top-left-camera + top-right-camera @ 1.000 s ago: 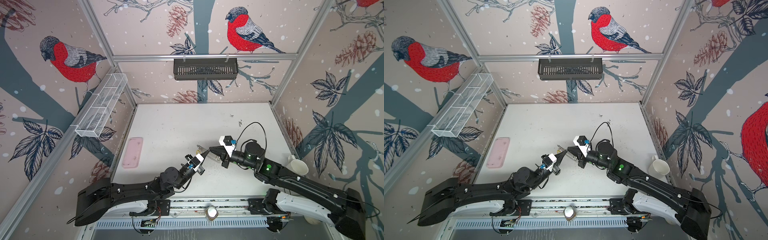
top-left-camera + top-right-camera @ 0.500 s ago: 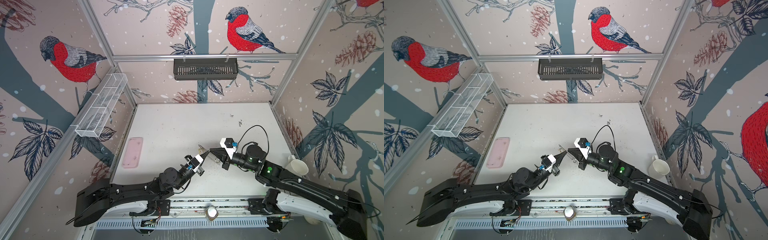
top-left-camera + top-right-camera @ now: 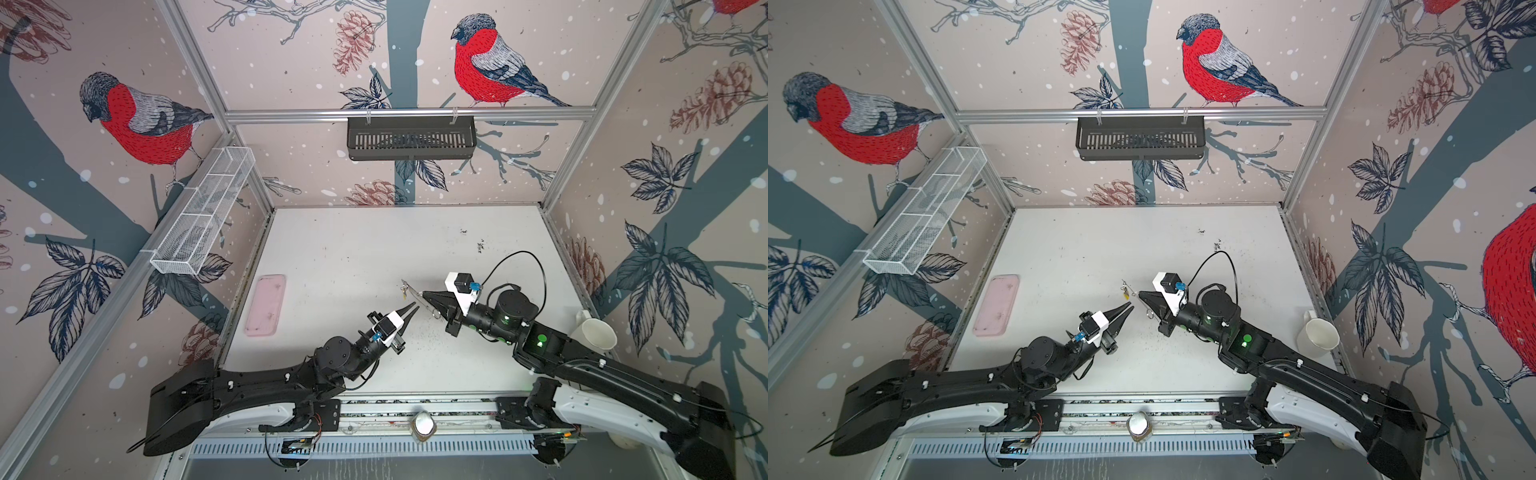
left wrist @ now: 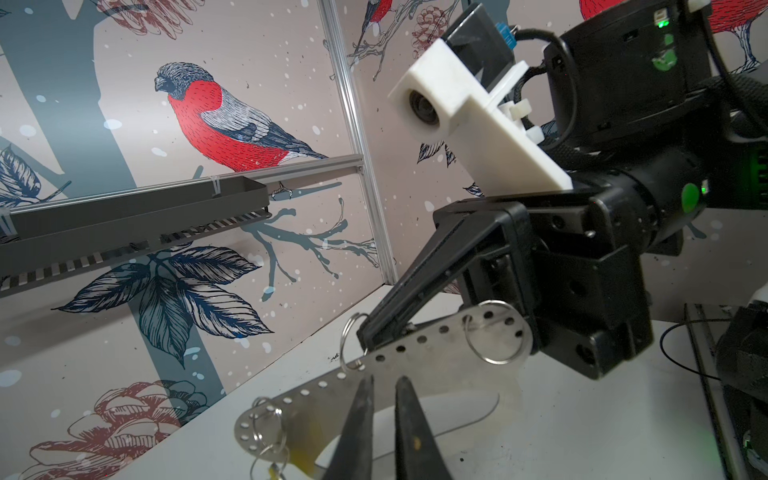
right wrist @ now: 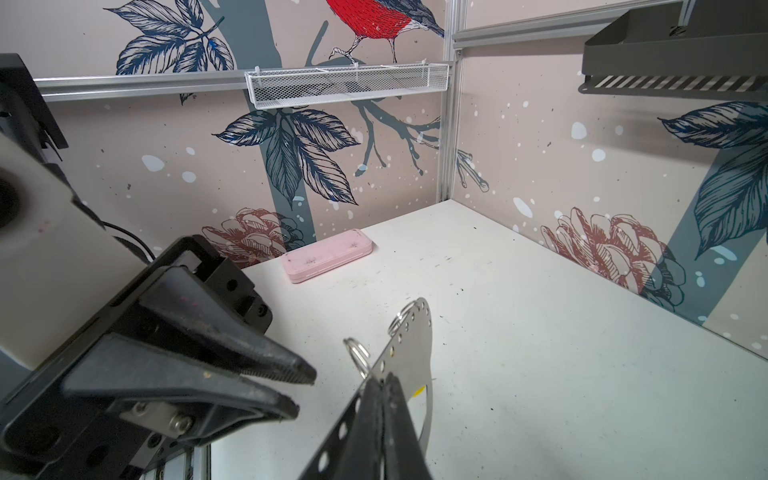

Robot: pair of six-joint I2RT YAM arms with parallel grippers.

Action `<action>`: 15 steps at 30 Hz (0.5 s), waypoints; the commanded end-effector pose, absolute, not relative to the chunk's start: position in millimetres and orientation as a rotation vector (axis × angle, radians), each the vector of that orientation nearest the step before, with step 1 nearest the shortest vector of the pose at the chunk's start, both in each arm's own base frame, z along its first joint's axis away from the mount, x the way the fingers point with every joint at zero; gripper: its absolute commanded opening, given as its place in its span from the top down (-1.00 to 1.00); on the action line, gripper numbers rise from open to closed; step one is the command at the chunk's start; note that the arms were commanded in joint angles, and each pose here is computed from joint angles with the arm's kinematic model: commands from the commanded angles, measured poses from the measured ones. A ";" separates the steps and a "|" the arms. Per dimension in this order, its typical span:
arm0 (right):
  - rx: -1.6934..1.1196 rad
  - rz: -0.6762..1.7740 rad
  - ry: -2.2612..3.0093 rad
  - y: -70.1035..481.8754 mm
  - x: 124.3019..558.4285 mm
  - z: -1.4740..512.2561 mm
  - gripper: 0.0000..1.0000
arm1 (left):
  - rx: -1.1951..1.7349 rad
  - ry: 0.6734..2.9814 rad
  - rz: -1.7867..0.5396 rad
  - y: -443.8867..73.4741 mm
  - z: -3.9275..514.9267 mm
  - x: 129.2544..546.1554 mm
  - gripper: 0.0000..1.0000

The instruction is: Put the keys on the keyring

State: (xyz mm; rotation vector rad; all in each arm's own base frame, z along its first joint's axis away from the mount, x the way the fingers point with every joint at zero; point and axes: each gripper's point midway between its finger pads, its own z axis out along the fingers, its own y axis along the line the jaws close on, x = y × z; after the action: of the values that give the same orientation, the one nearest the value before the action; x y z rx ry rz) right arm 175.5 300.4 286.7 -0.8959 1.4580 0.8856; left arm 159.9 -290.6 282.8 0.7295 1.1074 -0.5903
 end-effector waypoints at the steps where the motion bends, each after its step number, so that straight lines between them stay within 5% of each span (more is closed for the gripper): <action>1: -0.886 0.889 1.387 300.6 174.0 301.7 1.00 | 0.706 1.104 -0.595 -288.5 286.7 160.9 0.69; 15: -0.955 0.877 1.366 305.3 163.1 296.7 1.00 | 0.698 1.112 -0.529 -283.9 295.6 167.0 0.53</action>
State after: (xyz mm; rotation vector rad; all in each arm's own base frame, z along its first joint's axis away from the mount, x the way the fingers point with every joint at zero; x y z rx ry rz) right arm 166.0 304.1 287.5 -0.9500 1.4163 0.8736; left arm 166.0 -284.6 291.0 0.7010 1.1170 -0.5441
